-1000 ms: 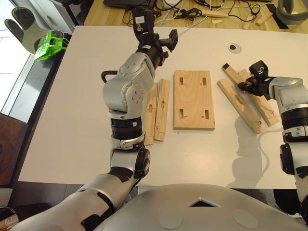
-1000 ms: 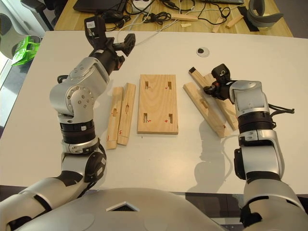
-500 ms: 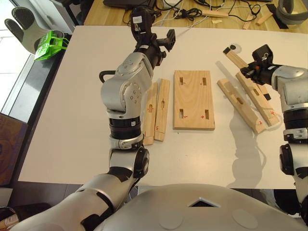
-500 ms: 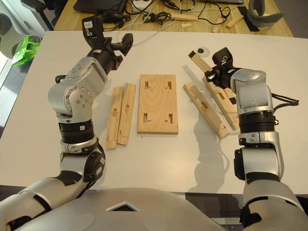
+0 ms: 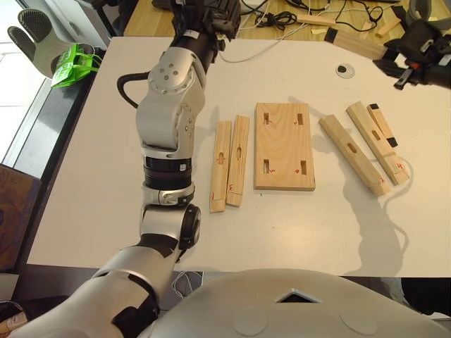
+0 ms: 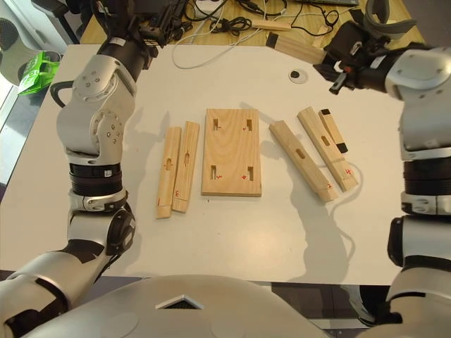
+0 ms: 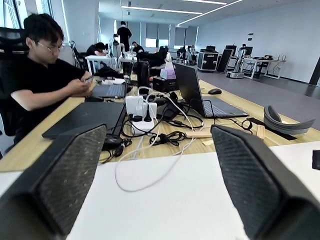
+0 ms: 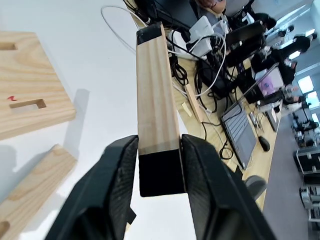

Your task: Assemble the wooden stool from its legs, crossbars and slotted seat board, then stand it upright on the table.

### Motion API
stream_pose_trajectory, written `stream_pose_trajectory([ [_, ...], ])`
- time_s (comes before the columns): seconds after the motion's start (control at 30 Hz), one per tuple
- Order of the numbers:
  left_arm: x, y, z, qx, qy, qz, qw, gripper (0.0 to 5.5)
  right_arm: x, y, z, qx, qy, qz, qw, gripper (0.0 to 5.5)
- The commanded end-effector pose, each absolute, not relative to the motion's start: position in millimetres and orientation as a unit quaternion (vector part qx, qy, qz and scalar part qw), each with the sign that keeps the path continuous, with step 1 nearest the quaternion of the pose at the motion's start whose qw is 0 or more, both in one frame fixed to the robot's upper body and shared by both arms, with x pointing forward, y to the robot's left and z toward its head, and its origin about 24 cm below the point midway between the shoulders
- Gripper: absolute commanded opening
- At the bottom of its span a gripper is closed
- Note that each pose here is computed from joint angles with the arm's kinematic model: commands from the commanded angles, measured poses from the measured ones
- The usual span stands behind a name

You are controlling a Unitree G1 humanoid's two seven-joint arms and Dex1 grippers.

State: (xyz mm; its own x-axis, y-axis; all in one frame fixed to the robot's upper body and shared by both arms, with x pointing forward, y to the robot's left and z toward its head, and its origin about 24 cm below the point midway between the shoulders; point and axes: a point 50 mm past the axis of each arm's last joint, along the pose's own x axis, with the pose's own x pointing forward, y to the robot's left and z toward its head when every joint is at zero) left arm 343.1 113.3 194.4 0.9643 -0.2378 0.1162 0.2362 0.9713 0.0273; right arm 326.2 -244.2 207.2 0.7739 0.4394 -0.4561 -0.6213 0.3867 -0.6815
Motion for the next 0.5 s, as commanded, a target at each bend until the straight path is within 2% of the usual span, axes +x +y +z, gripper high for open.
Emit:
stream_pose_trajectory([
  [0.03, 341, 103, 201, 0.045, -0.093, -0.152, 0.983, 3.84, 328, -243, 222, -0.487, 0.057, 0.333, 0.806, 1.37],
  [0.17, 340, 99, 191, -0.068, -0.047, -0.144, 0.986, 3.84, 330, -221, 226, -0.382, -0.061, 0.308, 0.869, 1.37],
  [0.27, 334, 87, 193, -0.173, -0.028, -0.163, 0.971, 3.84, 326, -196, 222, -0.278, -0.123, 0.289, 0.908, 1.36],
  [0.4, 321, 62, 202, -0.348, 0.002, -0.239, 0.906, 3.84, 323, -168, 215, -0.119, -0.167, 0.253, 0.945, 1.36],
  [0.5, 317, 57, 214, -0.421, 0.001, -0.277, 0.864, 3.84, 319, -152, 208, -0.074, -0.167, 0.254, 0.95, 1.36],
])
